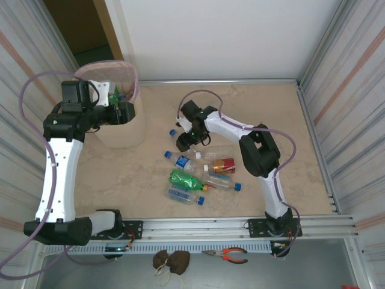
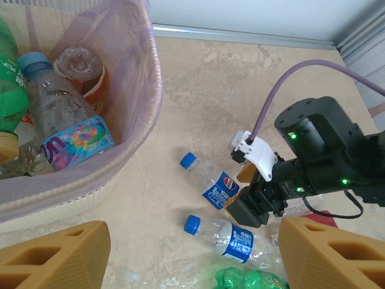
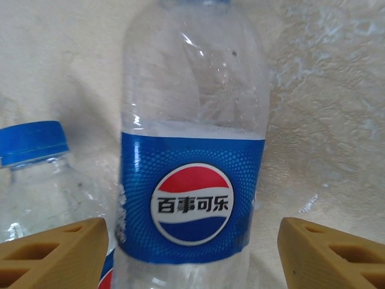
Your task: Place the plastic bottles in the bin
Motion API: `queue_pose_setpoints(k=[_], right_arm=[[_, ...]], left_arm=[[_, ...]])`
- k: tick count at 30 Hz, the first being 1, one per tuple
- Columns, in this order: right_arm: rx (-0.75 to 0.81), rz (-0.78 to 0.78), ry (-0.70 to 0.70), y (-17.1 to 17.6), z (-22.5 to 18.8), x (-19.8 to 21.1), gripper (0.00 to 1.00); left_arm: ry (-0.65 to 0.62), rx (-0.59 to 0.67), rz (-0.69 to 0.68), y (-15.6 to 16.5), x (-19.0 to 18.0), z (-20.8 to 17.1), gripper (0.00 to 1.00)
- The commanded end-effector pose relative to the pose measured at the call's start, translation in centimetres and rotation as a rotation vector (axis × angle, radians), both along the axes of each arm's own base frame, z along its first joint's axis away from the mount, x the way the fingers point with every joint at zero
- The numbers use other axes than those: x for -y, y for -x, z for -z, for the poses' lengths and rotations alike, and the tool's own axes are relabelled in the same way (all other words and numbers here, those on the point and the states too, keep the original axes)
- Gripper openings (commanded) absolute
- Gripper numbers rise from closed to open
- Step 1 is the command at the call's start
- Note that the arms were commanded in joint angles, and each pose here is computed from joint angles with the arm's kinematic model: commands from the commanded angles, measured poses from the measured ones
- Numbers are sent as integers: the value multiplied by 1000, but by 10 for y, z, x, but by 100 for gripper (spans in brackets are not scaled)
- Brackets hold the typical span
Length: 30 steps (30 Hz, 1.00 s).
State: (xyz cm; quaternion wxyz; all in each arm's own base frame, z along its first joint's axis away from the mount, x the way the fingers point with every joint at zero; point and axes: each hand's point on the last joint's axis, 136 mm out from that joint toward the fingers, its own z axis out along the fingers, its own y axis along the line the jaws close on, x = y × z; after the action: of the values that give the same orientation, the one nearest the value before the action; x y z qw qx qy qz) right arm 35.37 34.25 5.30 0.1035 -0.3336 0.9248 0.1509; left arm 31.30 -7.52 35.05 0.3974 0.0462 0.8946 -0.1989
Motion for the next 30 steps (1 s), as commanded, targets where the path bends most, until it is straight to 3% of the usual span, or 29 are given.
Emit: queue_pose_setpoints(k=[1, 8, 14, 21, 30], right_arm=[[-30, -15, 8, 4, 9, -6, 71], [-51, -3, 26, 1, 29, -5, 66], [-35, 24, -3, -6, 20, -6, 57], [6, 94, -118, -23, -18, 0, 51], [115, 204, -345, -35, -97, 24, 48]], left_arm=[[7, 21, -3, -1, 2, -5, 74], [12, 17, -1, -3, 5, -3, 74], [30, 30, -1, -4, 9, -4, 73], [122, 85, 2, -7, 19, -15, 73], [309, 161, 53, -14, 48, -36, 72]])
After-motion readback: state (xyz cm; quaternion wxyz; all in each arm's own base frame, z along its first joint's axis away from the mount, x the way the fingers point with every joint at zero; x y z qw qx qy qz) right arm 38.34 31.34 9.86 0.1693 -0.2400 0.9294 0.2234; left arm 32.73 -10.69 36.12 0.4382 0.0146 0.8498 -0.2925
